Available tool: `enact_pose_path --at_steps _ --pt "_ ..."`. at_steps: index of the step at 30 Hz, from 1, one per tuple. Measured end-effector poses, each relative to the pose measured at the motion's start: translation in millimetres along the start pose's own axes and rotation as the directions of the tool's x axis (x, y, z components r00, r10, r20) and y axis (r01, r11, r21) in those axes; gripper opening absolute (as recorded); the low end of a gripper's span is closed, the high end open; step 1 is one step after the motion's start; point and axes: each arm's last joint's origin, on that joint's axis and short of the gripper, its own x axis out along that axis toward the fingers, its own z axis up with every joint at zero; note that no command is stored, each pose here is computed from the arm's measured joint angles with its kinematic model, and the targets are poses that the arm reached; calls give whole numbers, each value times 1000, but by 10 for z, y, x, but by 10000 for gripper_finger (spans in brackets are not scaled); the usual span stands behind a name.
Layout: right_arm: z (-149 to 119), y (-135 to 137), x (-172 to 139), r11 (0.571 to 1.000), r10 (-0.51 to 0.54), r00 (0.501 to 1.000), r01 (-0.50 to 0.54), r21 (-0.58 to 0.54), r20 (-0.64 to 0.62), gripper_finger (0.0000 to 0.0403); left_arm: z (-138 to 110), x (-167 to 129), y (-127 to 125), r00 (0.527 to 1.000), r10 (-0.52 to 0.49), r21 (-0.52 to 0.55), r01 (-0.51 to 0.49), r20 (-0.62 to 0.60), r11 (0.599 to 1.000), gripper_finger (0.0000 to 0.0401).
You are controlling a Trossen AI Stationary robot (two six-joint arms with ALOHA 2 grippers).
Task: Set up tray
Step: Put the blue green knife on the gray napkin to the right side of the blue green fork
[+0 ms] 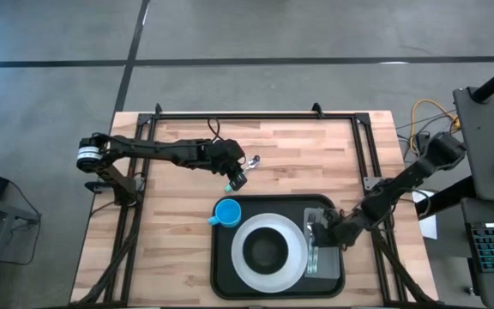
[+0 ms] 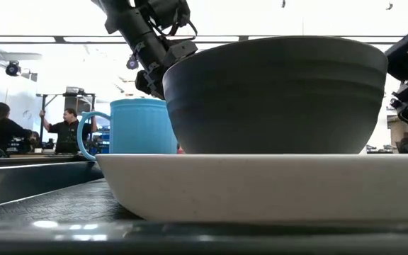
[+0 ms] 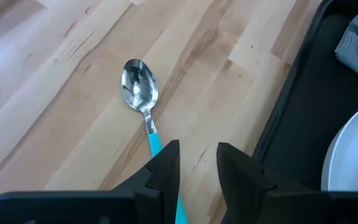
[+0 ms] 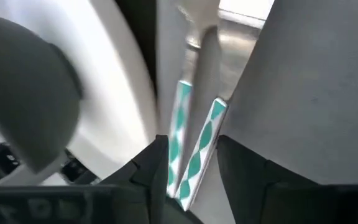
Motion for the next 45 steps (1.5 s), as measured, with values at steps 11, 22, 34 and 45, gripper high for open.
enact_pose_path --at_steps 11,22,34,45 --pt "1 103 -211 991 135 989 -134 -14 52 125 -23 3 36 999 18 -2 -18 -32 1000 87" --pt "49 75 -308 993 120 987 -121 1 104 116 7 12 117 999 34 -21 -35 -31 999 87" --pt "138 176 -177 994 111 978 -107 -31 174 89 63 24 257 998 60 -58 -61 -20 996 87" --pt "181 285 -11 1000 23 984 -21 -14 178 86 88 27 268 998 57 -65 -57 1 996 87"
